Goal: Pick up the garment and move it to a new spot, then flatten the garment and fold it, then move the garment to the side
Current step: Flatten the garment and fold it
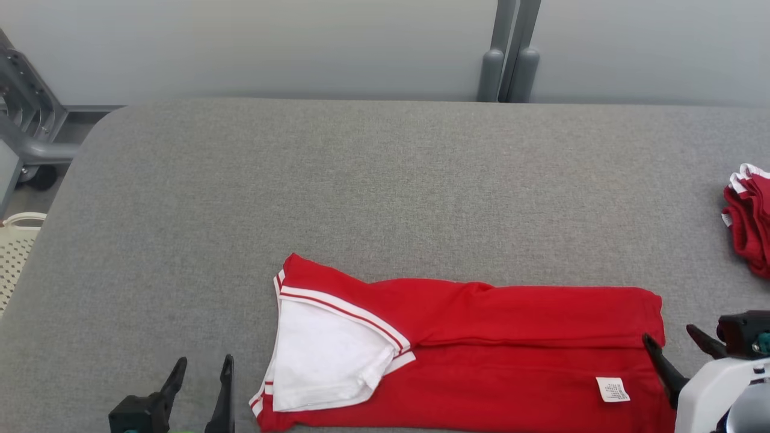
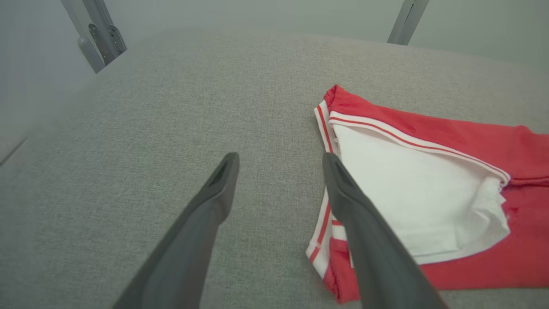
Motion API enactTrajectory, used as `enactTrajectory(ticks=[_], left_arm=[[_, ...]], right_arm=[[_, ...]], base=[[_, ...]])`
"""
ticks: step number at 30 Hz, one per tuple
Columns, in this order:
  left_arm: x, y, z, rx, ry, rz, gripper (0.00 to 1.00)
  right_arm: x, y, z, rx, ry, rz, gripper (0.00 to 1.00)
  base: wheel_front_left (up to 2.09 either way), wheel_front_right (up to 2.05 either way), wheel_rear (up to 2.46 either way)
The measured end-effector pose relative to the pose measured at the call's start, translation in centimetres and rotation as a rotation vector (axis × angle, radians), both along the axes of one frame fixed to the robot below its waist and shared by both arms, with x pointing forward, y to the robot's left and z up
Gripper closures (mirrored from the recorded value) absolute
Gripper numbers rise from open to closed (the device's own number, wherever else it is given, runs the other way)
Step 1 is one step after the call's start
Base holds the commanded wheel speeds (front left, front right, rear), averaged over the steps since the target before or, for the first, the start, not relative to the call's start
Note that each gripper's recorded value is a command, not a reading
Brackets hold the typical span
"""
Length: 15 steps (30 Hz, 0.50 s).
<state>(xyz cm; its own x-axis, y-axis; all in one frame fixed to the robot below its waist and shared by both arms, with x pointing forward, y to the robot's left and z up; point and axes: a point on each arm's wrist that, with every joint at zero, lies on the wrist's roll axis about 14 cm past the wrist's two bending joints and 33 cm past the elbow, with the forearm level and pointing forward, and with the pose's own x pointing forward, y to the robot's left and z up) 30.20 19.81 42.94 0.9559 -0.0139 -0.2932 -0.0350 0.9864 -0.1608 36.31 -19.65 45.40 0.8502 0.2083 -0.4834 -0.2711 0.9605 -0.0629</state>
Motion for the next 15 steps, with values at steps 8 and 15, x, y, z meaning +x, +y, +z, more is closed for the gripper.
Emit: enactTrajectory(ticks=[8, 15], left_arm=[[1.0, 0.2, 4.8, 0.034, -0.207, 0.013, 0.0], [1.7, -0.3, 8.2, 0.032, -0.337, 0.006, 0.0]], right_arm=[[-1.6, 1.4, 1.3, 0.221, -0.104, -0.15, 0.0], [-1.5, 2.4, 3.1, 0.357, -0.227, -0.207, 0.0]], base=[[0.0, 0.0, 0.0], [0.0, 0.0, 0.0]])
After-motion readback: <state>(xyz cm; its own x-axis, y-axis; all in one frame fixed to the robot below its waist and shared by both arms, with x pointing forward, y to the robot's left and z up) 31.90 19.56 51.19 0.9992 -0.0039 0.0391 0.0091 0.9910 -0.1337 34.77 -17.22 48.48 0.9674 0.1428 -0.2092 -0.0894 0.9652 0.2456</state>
